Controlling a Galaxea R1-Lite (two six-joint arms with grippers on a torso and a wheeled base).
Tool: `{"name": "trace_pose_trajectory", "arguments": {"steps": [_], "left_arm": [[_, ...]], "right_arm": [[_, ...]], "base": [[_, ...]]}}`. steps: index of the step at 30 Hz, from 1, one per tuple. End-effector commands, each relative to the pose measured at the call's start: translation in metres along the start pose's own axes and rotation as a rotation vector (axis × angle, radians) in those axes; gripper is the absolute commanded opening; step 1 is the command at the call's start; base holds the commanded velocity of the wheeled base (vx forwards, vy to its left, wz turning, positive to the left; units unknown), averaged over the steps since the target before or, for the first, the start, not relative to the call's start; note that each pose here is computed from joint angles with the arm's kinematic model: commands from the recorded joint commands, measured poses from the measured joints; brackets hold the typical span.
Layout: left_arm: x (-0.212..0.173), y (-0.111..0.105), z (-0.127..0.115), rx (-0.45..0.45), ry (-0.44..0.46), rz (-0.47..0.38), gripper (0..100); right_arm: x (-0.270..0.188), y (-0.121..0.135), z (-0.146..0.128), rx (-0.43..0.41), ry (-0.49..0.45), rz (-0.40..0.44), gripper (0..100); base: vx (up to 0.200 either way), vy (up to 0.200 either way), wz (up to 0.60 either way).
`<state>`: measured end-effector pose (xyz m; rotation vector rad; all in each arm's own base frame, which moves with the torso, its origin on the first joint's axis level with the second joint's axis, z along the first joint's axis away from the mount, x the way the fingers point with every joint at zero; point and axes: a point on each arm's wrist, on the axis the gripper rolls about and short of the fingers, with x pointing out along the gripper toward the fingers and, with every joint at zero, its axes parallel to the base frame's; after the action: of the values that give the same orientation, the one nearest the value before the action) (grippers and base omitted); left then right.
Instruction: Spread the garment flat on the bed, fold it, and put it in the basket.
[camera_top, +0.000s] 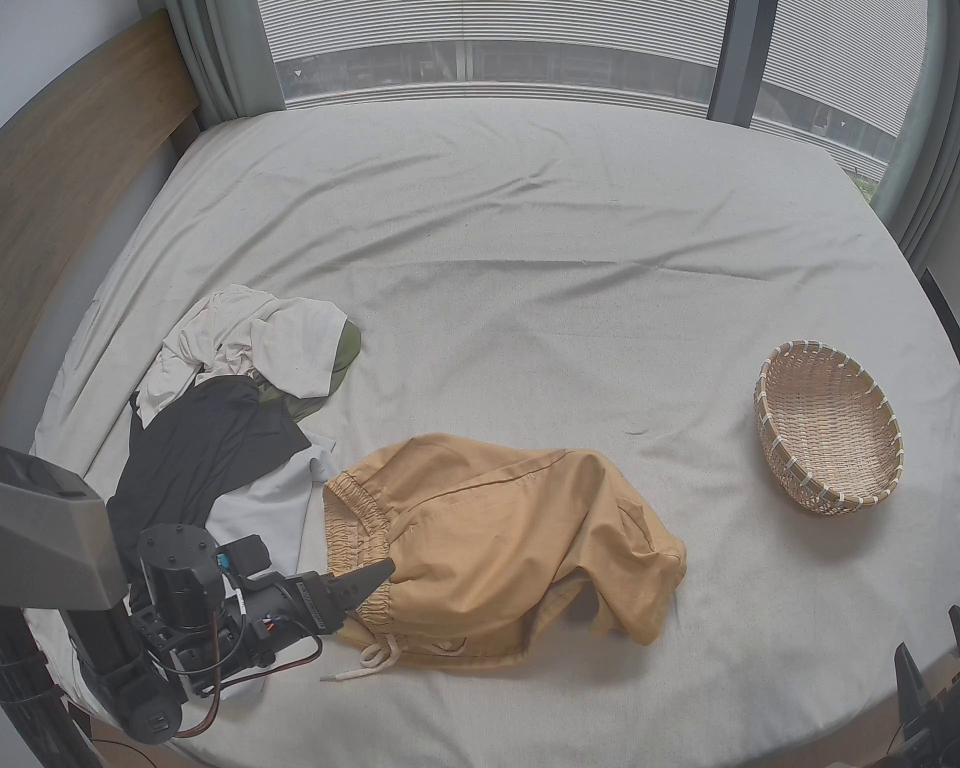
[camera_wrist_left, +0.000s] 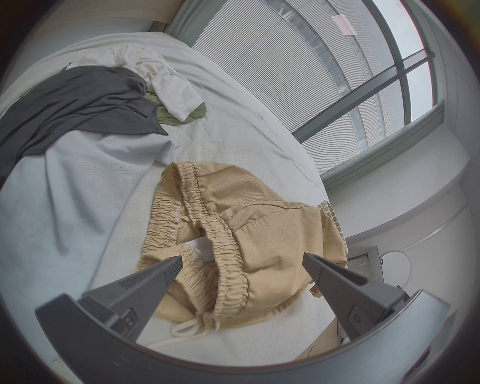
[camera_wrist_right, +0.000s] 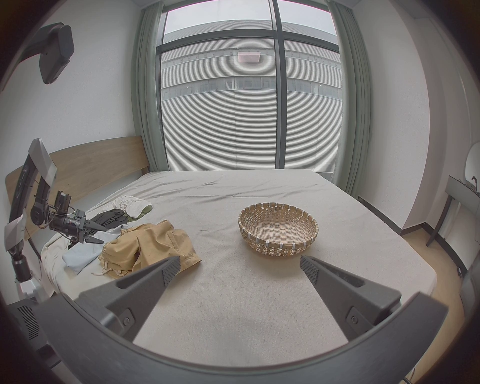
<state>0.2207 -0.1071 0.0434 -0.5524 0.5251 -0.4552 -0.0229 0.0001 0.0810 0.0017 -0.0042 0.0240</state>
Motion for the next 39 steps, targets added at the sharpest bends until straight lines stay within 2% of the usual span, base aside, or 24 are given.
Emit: {"name": "trace_pose_trajectory", "arguments": {"steps": [1, 15, 17, 18, 25, 33, 39], "left_arm": [[0.020, 0.002, -0.009, 0.001, 0.037, -0.004, 100], [0.043, -0.011, 0.002, 0.017, -0.035, -0.066, 100], [0.043, -0.015, 0.009, 0.021, -0.070, -0.080, 100], [0.039, -0.025, 0.021, 0.021, -0.129, -0.108, 100], [0.022, -0.056, 0.042, 0.026, -0.224, -0.221, 100], [0.028, -0.050, 0.034, 0.024, -0.191, -0.199, 100], [0.048, -0.032, 0.016, 0.016, -0.115, -0.133, 100]], "right_arm": [[0.001, 0.000, -0.005, 0.000, 0.010, 0.000, 100], [0.001, 0.000, -0.005, 0.000, 0.010, 0.002, 100], [0.001, 0.000, -0.005, 0.000, 0.010, 0.000, 100], [0.001, 0.000, -0.005, 0.000, 0.010, 0.002, 100], [0.001, 0.000, -0.005, 0.000, 0.010, 0.002, 100], [0.001, 0.000, -0.005, 0.002, 0.009, 0.002, 100], [0.001, 0.000, -0.005, 0.002, 0.009, 0.002, 100]], "base": [[0.000, 0.000, 0.00], [0.000, 0.000, 0.00], [0.000, 0.000, 0.00], [0.000, 0.000, 0.00], [0.000, 0.000, 0.00], [0.000, 0.000, 0.00], [0.000, 0.000, 0.00]]}}
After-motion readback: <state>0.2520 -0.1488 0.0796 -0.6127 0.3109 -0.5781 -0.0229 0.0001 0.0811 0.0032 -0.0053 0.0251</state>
